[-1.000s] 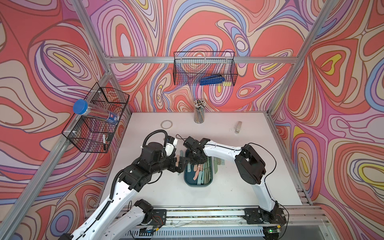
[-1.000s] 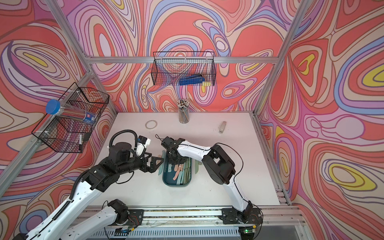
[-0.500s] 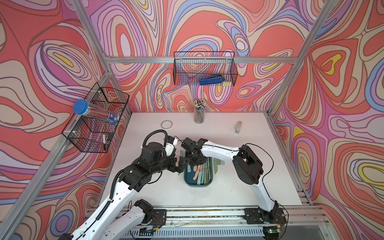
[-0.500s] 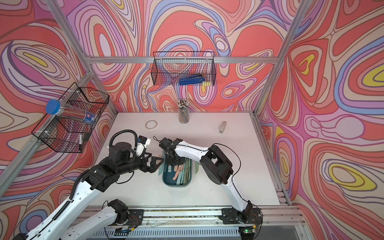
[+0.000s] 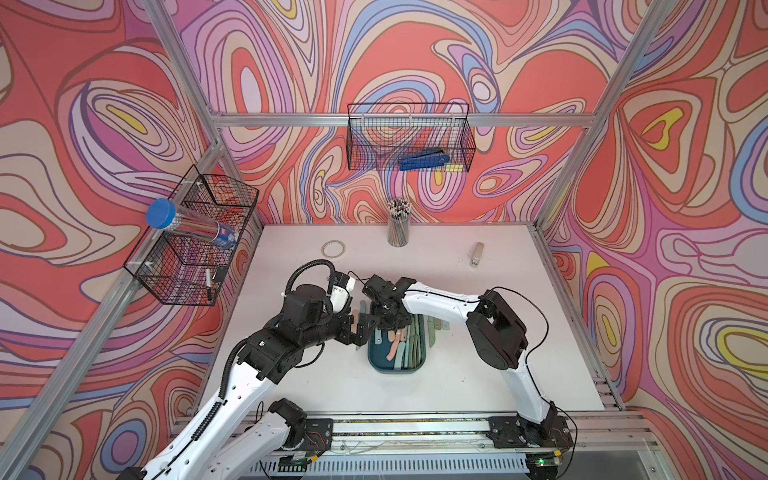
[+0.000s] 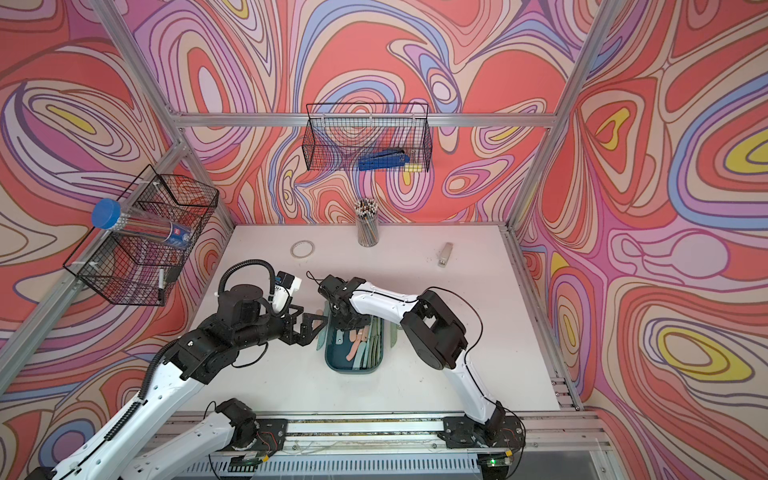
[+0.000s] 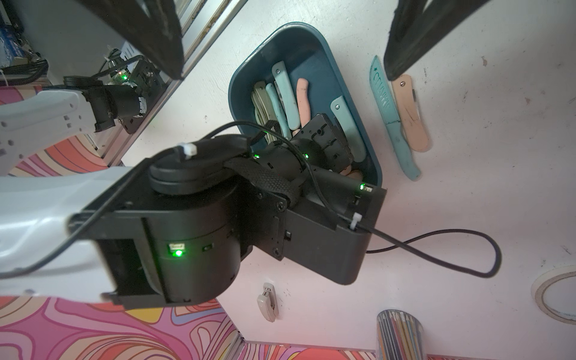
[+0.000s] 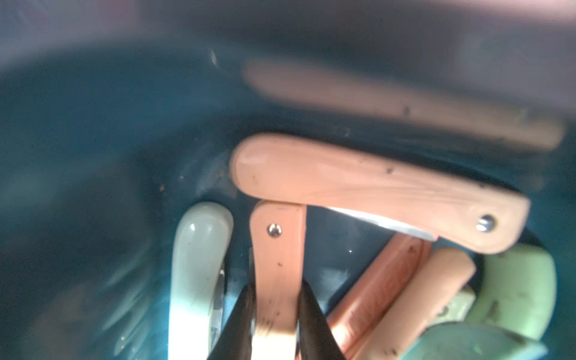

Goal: Take the fruit knife out of the storage box
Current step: Pick up the fruit knife from the storage box.

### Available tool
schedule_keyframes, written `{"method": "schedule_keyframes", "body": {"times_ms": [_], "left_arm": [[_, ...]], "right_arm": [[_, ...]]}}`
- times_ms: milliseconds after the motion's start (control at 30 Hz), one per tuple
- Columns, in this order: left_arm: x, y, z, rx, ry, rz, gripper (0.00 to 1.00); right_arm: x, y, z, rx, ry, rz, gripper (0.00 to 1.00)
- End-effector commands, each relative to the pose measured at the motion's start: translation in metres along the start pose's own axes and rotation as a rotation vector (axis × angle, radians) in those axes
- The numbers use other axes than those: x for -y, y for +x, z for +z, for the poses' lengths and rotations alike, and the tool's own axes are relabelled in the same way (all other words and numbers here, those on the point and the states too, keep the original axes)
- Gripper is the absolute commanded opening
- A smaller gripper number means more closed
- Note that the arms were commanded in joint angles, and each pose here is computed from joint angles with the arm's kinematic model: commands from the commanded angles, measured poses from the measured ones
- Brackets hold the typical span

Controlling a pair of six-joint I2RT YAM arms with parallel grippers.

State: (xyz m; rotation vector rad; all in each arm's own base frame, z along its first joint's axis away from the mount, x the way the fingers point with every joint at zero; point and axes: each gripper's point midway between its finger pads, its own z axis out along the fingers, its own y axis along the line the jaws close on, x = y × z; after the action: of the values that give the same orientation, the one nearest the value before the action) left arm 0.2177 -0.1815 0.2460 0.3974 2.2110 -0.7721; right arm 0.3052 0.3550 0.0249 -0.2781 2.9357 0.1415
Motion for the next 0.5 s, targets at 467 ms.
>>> {"method": "schedule_keyframes", "body": {"times_ms": [467], "left_arm": [[0.012,-0.003,-0.005,0.021,0.060,0.038,1.00]], "right_arm": [[0.001,-0.019,-0.073,0.145,-0.074,0.024,0.18]]}}
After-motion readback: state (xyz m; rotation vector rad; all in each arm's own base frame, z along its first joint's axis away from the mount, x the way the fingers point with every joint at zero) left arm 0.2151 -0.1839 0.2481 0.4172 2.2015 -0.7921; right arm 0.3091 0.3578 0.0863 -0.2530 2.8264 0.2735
